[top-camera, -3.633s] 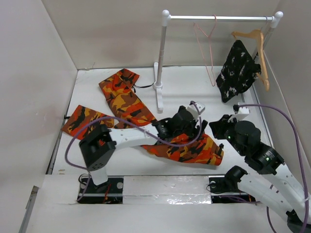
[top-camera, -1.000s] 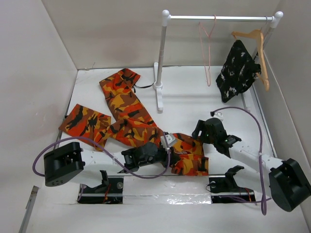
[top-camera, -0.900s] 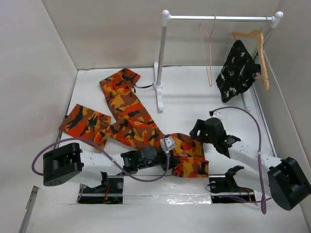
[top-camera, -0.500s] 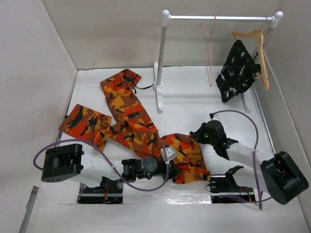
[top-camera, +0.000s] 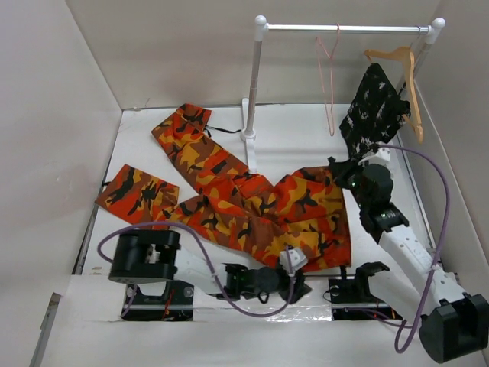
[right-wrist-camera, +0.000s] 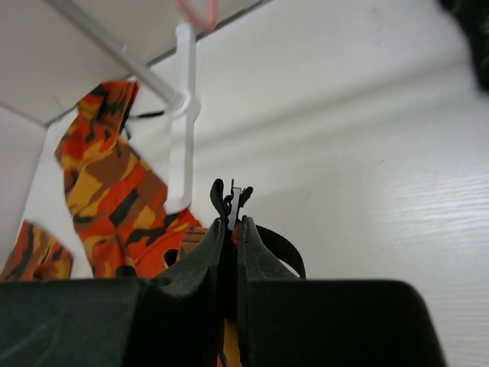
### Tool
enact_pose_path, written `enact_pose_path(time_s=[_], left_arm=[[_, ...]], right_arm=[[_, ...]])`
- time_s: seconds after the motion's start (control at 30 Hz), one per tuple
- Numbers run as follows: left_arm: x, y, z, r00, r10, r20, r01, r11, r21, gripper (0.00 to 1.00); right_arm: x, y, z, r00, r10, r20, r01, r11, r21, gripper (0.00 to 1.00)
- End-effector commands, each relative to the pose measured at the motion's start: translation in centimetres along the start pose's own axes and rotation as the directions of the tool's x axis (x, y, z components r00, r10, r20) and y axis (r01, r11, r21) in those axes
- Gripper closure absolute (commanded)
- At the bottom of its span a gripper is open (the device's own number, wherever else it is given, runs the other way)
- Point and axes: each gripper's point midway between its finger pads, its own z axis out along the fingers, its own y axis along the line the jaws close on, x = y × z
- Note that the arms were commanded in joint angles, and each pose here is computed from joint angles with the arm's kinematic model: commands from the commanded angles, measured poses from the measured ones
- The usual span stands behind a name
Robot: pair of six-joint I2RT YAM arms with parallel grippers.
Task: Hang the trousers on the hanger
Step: Flatten out the trousers at the center of the board.
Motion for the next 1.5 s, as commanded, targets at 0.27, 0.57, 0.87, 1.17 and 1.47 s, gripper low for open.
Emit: enact_pose_path(time_s=[0.27,0.57,0.87,1.17,1.47], left_arm=[[-11.1,-5.3,3.1,0.967,0.017,0.253,-0.018,1.000,-0.001,0.26],[-15.3,13.9,-6.2,0.866,-0.162,0.473,0.422,0.745,-0.517,0.25],[-12.0,29.0,-16.6,0.750,-0.238,0.617,0.651,0.433,-0.624,0.17],[-7.9,31.0,-18.4,0.810,-0.302,0.503,0.586,0.398,-0.706,0.21],[-6.8,31.3,-18.5,0.825,-0.332,0.456,0.560,0.381,-0.736,1.00]], right_arm=[[-10.4,-10.0,5.2,0.990,-0.018,0.139,-0.031,0.939,0.342,1.00],[-5.3,-6.2,3.9,0.998,0.023,0.061,-0.034,0.983,0.179,0.17],[8.8,1.8,0.4,0.971,-0.113,-0.211,0.088,0.988,-0.125,0.99],[17.6,4.4,-1.4,0.862,-0.308,-0.403,0.265,0.951,-0.159,0.23],[22.0,3.2,-5.0,0.826,-0.301,-0.477,0.272,0.954,-0.130,0.83]])
